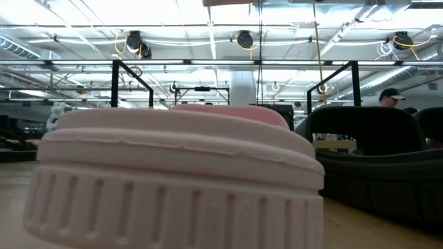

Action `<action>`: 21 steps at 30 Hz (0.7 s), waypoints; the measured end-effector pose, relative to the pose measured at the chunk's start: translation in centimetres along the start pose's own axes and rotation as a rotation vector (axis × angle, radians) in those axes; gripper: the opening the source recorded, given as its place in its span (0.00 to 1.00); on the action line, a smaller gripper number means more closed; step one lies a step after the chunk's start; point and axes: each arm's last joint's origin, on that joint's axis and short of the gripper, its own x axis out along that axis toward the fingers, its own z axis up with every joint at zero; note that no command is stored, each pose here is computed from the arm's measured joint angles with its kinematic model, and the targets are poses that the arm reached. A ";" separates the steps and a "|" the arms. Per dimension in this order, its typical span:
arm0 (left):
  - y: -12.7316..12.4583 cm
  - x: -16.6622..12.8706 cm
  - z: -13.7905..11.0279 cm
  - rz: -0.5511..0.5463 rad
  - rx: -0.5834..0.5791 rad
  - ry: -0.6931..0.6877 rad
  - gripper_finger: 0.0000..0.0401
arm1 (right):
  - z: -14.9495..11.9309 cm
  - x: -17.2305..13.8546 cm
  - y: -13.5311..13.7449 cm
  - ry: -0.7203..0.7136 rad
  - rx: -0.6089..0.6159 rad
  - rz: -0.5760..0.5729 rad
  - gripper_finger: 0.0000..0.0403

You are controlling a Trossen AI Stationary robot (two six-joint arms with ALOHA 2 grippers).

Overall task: Pick and place slides into the shelf
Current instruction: Put the pink slide on the shelf

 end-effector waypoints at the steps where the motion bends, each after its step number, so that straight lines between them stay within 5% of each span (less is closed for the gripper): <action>1: 0.6 0.0 -0.3 -0.001 -0.019 0.000 0.31 | -0.1 0.6 0.5 0.003 -0.016 -0.019 0.00; 11: 2.9 -0.7 -3.4 -0.121 -0.036 0.024 0.31 | -1.8 6.8 4.3 0.071 -0.108 -0.310 0.00; 21: 3.1 -0.9 -4.5 -0.223 0.035 0.092 0.31 | -5.8 8.0 7.0 0.116 -0.050 -0.414 0.00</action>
